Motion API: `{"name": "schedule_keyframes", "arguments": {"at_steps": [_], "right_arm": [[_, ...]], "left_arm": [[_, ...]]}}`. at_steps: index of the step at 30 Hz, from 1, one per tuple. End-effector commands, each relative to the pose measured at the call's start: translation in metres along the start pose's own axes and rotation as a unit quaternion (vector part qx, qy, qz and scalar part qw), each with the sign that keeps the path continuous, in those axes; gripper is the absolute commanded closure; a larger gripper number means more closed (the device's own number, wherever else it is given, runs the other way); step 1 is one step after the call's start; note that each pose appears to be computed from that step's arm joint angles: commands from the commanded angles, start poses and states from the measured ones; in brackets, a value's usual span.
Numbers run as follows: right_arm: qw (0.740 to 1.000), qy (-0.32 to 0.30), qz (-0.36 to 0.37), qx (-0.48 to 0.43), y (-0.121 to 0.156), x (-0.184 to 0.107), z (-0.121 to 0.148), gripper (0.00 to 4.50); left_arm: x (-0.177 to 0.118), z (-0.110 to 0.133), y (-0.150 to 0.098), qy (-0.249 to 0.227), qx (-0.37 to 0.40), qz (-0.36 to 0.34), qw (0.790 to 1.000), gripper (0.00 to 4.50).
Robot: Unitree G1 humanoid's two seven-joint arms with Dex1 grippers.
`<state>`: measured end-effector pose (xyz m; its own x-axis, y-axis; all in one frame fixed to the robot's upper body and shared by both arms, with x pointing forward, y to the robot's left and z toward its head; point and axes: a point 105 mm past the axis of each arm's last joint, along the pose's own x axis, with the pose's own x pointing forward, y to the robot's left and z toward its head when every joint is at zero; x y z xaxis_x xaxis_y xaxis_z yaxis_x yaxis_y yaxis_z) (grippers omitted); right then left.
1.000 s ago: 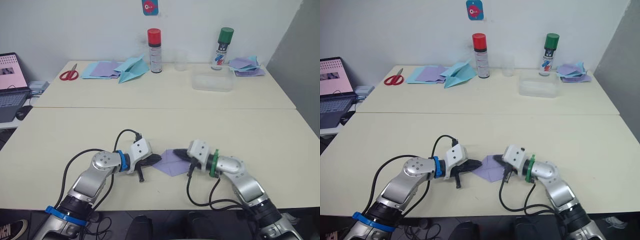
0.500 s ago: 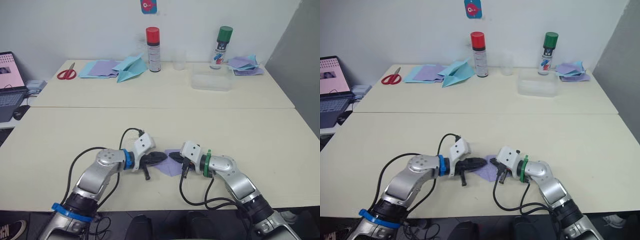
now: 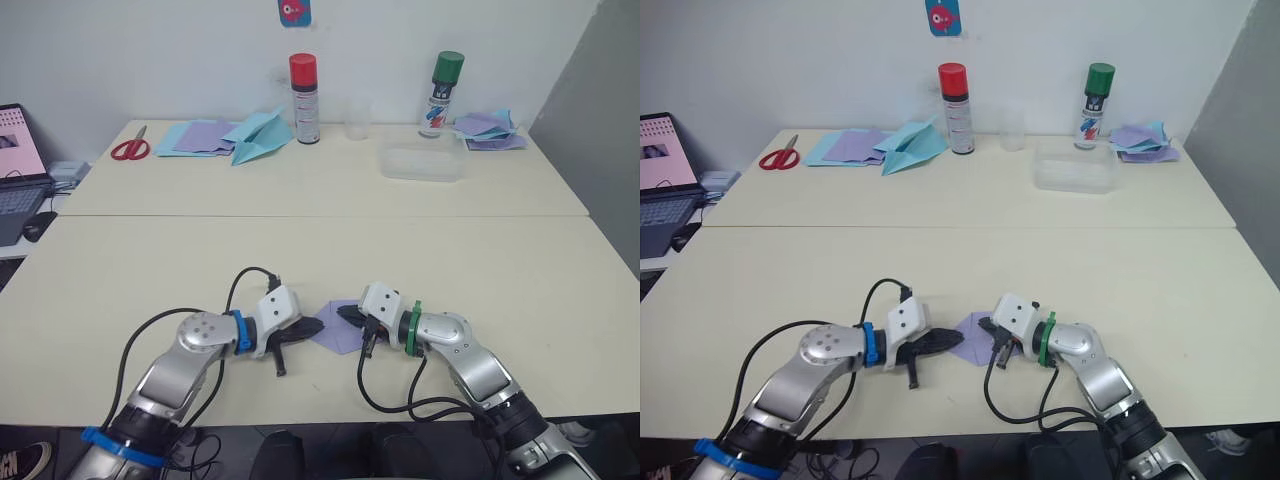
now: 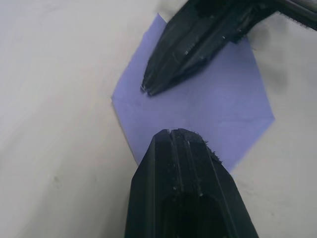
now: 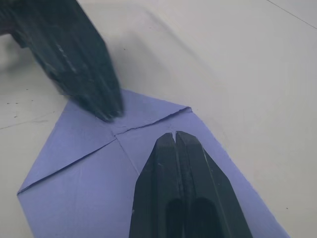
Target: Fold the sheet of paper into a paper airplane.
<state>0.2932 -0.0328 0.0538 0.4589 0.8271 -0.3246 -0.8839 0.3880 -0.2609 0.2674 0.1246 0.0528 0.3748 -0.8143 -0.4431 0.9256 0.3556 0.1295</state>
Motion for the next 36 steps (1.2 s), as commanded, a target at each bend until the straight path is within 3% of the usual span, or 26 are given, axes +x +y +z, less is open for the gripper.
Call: {"name": "schedule_keyframes", "arguments": {"at_steps": [1,7,12,17,21,23,26,36], "right_arm": [[0.999,0.050,0.002,0.023,0.002,-0.005,-0.027,4.45],[0.999,0.049,0.010,0.020,0.003,-0.004,-0.026,4.45],[0.999,0.049,0.015,0.019,0.003,-0.003,-0.025,4.45],[0.999,0.048,0.017,0.018,0.003,-0.001,-0.025,4.45],[0.998,0.048,0.019,0.018,0.004,-0.001,-0.025,4.45],[0.999,0.047,0.020,0.019,0.004,-0.001,-0.024,4.45],[0.999,0.035,0.022,0.021,0.004,0.000,-0.018,4.45],[0.998,-0.030,0.047,-0.005,0.005,-0.008,0.018,4.45]], "left_arm": [[-0.015,-0.037,-0.002,0.059,-0.043,0.019,0.997,4.50],[-0.038,-0.039,0.012,0.050,-0.105,0.071,0.991,4.50],[-0.060,-0.047,0.008,0.072,-0.122,0.071,0.987,4.50],[-0.070,0.000,0.020,-0.013,-0.103,0.073,0.992,4.50],[-0.054,0.033,0.023,-0.057,-0.069,0.060,0.994,4.50],[-0.039,0.034,0.020,-0.041,-0.039,0.050,0.997,4.50],[-0.023,0.015,0.015,0.008,-0.006,0.037,0.999,4.50],[-0.008,-0.025,0.010,0.083,0.015,0.007,0.996,4.50]]}}
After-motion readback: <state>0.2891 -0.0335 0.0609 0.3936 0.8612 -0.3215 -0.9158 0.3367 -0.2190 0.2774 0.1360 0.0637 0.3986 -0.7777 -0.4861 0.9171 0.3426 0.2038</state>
